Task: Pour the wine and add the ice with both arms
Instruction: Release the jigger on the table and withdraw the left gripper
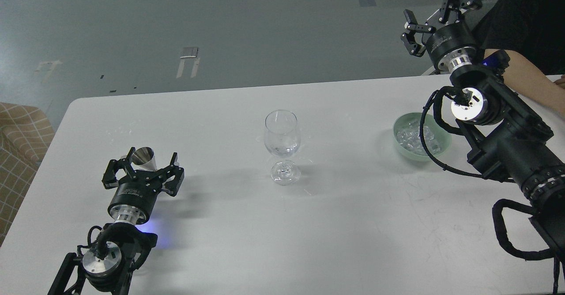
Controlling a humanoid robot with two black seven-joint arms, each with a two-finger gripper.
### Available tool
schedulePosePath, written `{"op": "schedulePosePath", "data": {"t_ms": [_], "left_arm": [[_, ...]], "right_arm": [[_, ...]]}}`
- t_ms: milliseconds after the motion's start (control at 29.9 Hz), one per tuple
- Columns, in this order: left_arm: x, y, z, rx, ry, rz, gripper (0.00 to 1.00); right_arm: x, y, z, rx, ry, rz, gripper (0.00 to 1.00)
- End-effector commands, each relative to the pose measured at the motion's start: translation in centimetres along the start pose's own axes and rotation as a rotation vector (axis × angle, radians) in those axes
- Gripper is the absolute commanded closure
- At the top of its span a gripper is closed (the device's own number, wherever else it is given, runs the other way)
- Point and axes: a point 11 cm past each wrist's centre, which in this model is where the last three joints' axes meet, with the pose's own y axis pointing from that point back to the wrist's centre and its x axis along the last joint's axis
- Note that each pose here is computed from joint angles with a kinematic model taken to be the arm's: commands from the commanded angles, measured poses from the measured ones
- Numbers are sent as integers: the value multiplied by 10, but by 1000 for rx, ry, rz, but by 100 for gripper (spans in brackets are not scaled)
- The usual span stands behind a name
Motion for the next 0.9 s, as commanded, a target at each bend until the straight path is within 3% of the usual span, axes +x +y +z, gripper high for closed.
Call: {"op": "schedulePosePath", "data": {"t_ms": [0,869], "left_arm": [[3,4,0,-1,0,5,2],[22,48,18,-3,-17,56,2]], "right_arm": [[-1,0,0,2,-2,-2,0],[3,1,-2,4,2,3,0]]}}
